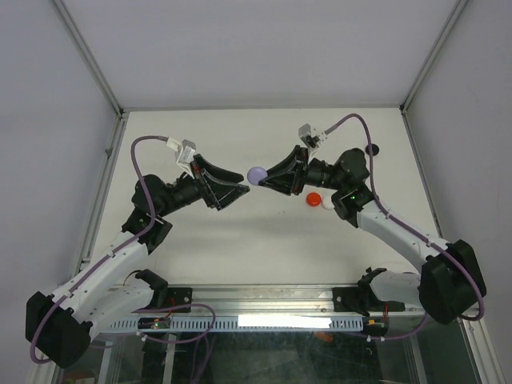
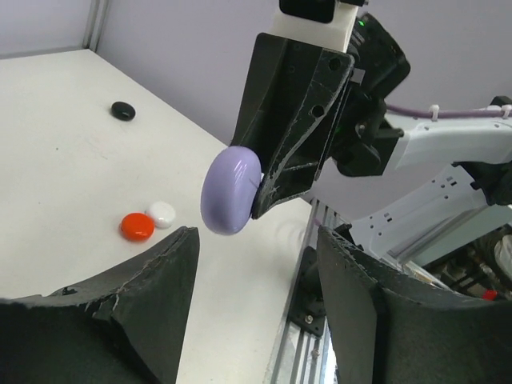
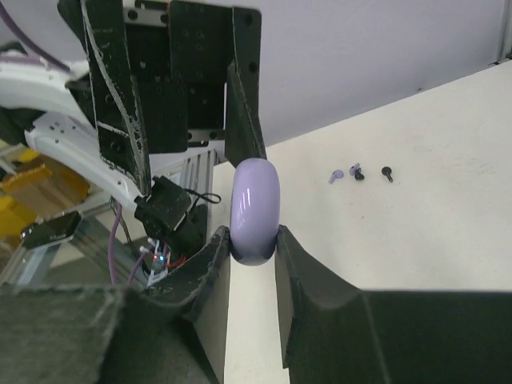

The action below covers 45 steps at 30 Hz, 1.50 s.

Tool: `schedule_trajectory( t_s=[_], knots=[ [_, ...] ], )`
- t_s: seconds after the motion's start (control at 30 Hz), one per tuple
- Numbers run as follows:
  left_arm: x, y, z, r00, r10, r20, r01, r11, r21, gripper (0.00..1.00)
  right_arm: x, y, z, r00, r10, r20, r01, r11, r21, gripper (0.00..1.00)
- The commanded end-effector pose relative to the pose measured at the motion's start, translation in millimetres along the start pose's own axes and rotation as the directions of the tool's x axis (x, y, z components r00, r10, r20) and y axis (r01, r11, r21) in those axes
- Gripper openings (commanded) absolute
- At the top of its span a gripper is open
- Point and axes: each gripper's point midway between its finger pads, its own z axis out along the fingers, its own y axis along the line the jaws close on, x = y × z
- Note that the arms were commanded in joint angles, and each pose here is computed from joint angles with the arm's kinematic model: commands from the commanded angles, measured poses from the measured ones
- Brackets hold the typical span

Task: Insert the wireless bluetooth earbuds into the charging case
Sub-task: Pick up the charging case at the center of the board.

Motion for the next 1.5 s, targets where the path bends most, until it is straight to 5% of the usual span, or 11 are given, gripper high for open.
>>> schedule_trajectory(
  t_s=[0.0, 0.23, 0.67, 1.27, 1.47],
  knots=[
    [-3, -4, 1, 0.986, 0.136, -0.099, -0.135, 0.991, 0.022, 0.6, 9, 19, -9, 0.98, -0.079, -0.184, 0.063, 0.994, -0.089, 0.0],
    [-5, -3, 7, 0.967, 0.197, -0.164, -0.192, 0.98, 0.043, 0.57, 11, 24, -9, 0.964, -0.08, -0.252, 0.047, 0.99, -0.133, 0.0],
    [14, -6, 19, 0.956, 0.107, -0.272, -0.07, 0.987, 0.142, 0.46, 12, 27, 0, 0.947, -0.104, -0.304, 0.052, 0.983, -0.175, 0.0],
    [21, -10, 16, 0.95, 0.089, -0.299, -0.039, 0.985, 0.17, 0.32, 24, 31, 6, 0.919, -0.125, -0.374, 0.054, 0.979, -0.195, 0.0],
    [21, -8, 16, 0.95, 0.092, -0.298, -0.045, 0.986, 0.16, 0.16, 27, 31, 7, 0.914, -0.128, -0.384, 0.054, 0.979, -0.197, 0.0]
  ],
)
